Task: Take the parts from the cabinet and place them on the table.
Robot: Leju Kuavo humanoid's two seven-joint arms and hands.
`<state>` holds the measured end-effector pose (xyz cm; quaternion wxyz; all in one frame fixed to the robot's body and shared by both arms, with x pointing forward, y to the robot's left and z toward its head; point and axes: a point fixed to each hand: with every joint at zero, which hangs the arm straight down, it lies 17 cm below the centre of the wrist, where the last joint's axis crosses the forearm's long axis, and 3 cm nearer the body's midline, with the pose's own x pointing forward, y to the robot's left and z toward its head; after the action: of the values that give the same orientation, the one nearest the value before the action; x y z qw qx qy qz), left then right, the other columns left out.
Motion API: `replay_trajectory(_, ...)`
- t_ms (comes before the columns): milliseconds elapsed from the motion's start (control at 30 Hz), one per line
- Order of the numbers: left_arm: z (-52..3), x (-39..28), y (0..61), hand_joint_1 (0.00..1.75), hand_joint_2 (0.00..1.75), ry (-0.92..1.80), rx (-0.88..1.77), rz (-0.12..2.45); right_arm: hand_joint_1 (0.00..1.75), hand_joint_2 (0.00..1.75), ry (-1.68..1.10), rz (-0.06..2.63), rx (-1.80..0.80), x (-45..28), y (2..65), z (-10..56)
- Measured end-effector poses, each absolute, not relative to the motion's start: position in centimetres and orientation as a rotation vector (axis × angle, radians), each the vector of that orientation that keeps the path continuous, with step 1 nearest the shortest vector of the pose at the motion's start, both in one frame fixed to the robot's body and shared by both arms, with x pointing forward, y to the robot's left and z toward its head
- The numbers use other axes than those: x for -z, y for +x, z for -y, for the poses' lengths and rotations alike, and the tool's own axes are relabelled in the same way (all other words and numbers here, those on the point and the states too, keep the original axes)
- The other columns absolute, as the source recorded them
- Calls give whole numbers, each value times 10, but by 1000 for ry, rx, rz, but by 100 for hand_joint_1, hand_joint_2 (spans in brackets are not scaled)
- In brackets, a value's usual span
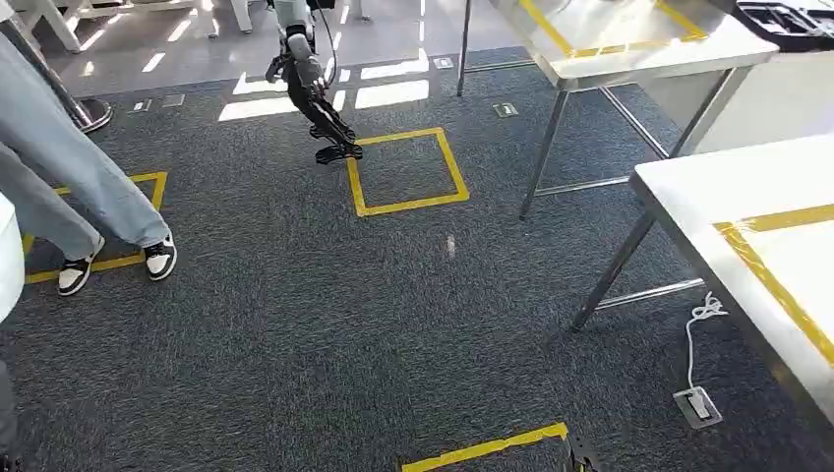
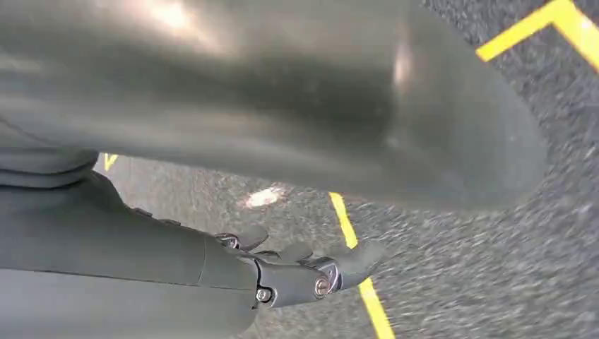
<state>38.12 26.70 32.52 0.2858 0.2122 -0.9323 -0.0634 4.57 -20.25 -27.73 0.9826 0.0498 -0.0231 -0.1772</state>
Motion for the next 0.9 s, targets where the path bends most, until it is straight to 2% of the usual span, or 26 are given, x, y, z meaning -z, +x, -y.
replay_trajectory(900,-267,-335,384,175,175,562,165,2508,0,0,106,43,362,277,49,200)
